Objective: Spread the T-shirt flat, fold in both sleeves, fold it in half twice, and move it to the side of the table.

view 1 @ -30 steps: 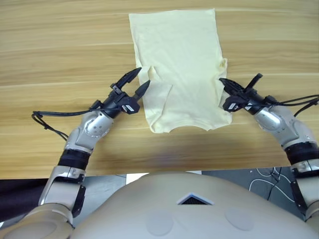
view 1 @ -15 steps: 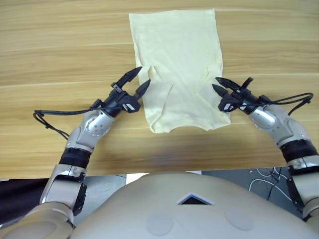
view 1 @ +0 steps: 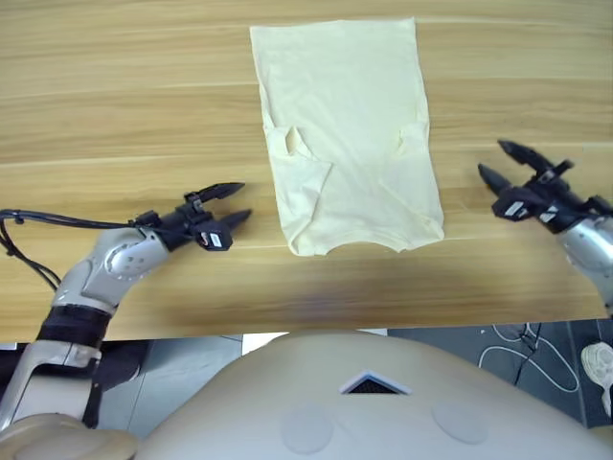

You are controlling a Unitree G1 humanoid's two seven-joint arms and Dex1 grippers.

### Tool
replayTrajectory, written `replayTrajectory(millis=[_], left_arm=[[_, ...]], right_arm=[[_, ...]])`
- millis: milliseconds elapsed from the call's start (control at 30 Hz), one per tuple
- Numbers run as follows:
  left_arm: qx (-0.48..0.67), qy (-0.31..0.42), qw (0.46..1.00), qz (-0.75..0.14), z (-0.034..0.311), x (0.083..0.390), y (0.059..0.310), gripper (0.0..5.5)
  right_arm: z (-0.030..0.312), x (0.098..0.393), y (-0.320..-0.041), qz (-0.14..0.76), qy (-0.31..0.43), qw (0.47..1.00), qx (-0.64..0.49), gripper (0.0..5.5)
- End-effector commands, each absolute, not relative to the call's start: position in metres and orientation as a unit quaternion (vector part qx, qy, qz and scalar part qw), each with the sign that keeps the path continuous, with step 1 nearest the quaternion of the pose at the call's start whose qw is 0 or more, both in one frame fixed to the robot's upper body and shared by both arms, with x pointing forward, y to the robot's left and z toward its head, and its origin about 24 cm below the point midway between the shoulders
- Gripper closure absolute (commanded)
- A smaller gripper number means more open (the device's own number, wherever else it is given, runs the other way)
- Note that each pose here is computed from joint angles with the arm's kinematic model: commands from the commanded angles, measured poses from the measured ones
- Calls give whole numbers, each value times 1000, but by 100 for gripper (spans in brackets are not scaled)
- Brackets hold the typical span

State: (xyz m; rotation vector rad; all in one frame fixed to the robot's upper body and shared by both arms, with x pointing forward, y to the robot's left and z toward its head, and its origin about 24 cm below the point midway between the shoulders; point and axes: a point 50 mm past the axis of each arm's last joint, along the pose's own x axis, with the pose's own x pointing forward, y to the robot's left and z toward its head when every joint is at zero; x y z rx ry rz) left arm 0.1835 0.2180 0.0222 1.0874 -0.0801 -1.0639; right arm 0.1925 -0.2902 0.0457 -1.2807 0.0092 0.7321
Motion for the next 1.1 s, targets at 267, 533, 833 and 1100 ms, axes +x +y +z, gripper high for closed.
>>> replayTrajectory(millis=[267, 533, 833, 1100], left_arm=[[453, 6, 668, -591, -8, 156, 184, 209], [441, 37, 640, -628, -20, 151, 183, 209], [432, 33, 625, -650, -20, 141, 176, 209], [431, 45, 618, -656, -25, 140, 177, 209]], right_arm=[[16, 169, -267, 458, 67, 695, -551, 309], [13, 173, -257, 472, 50, 692, -544, 309], [11, 176, -254, 484, 43, 684, -544, 309], [12, 172, -258, 489, 43, 681, -543, 309]])
